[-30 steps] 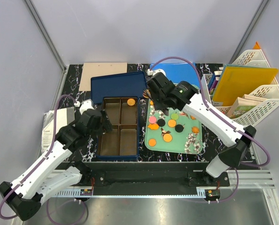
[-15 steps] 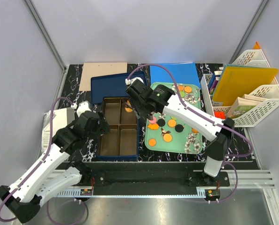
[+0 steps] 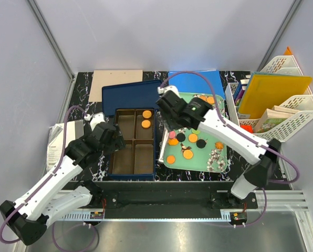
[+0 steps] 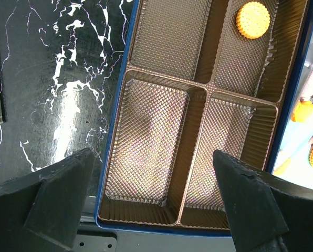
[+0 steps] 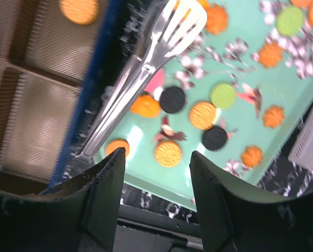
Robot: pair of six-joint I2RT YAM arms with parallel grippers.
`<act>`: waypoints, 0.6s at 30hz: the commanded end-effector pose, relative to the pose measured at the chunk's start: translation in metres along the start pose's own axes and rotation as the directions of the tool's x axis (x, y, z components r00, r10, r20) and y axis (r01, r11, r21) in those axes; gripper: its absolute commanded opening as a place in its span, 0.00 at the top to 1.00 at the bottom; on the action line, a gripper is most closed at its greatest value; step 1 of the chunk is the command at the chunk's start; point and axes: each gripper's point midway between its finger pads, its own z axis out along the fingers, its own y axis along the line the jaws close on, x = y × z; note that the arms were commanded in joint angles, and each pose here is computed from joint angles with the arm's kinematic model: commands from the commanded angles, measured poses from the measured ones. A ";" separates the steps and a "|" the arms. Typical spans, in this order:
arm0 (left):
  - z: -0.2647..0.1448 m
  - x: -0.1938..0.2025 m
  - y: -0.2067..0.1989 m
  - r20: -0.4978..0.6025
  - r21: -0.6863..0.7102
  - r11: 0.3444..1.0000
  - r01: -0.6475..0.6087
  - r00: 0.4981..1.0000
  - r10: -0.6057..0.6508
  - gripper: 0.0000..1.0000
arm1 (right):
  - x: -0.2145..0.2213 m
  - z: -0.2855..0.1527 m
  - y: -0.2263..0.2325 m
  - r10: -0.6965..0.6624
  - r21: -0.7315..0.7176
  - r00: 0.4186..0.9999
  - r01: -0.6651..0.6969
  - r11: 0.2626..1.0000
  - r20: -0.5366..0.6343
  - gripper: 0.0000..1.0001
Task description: Pack the cookies
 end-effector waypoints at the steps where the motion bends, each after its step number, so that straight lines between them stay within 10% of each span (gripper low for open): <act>1: -0.004 -0.020 -0.015 0.060 0.049 0.999 0.011 0.998 -0.014 0.01 | 0.022 -0.011 -0.049 0.089 0.099 0.996 -0.089 0.991 0.008 0.41; 18: 0.007 -0.010 -0.033 -0.006 0.097 0.995 -0.011 1.000 0.012 0.01 | 0.087 0.035 -0.007 0.187 -0.033 0.969 -0.195 0.980 -0.163 0.45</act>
